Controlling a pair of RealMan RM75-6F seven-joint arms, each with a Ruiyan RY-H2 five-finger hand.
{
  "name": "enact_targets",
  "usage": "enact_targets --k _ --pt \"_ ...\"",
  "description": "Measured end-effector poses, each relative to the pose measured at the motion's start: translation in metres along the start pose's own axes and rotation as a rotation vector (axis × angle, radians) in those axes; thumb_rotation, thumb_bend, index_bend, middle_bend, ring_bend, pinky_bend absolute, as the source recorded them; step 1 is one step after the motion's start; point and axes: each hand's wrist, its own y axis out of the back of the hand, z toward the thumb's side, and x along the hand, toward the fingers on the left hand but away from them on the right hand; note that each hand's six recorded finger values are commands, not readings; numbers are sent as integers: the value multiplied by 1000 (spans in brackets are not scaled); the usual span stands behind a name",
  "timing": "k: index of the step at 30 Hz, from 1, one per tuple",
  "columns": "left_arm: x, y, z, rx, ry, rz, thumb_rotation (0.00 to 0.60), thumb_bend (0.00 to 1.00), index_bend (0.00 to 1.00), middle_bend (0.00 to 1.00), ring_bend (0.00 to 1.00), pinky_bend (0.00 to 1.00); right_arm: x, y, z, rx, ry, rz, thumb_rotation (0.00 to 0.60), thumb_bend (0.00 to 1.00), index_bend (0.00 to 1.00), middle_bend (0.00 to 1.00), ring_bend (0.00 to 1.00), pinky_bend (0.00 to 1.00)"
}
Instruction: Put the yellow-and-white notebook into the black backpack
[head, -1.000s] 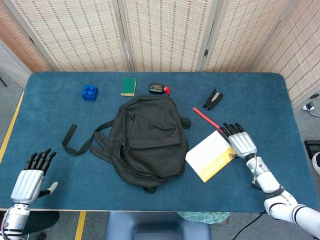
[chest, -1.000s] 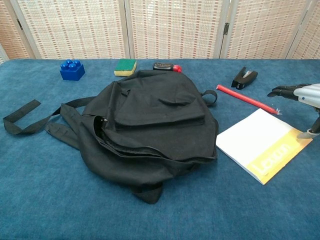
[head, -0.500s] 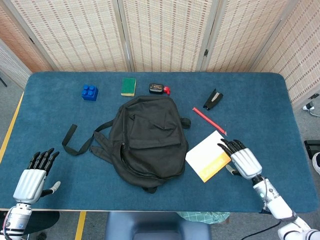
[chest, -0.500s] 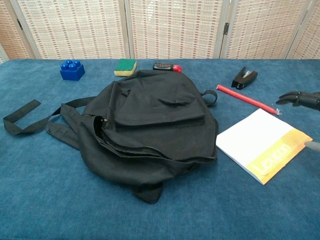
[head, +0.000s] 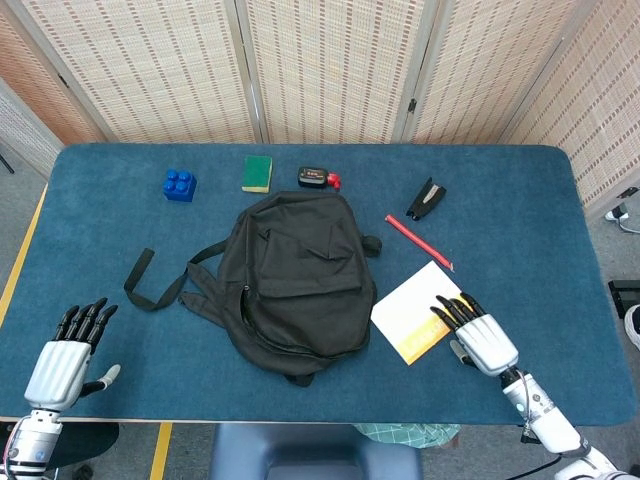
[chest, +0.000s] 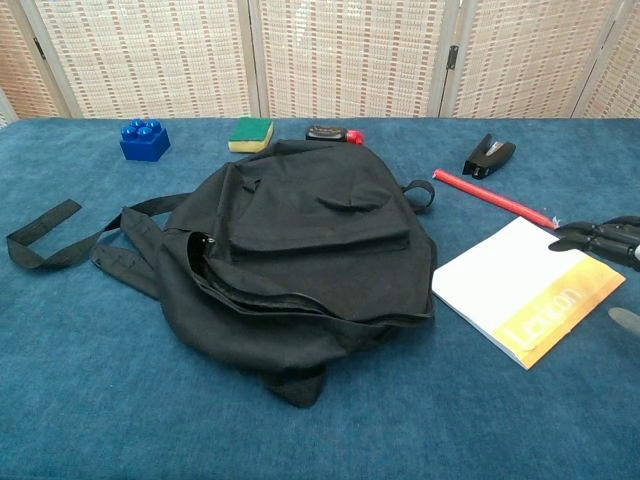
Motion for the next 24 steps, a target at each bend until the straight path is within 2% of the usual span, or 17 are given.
enact_targets --k 7,24 --pt "0 -1 1 0 -2 -6 600 311 38 48 94 0 -5 -14 2 17 4 35 600 511 125 53 103 31" --pt "1 -3 -1 -1 6 -15 600 307 30 48 94 0 -15 -27 1 40 0 62 600 510 94 39 93 17"
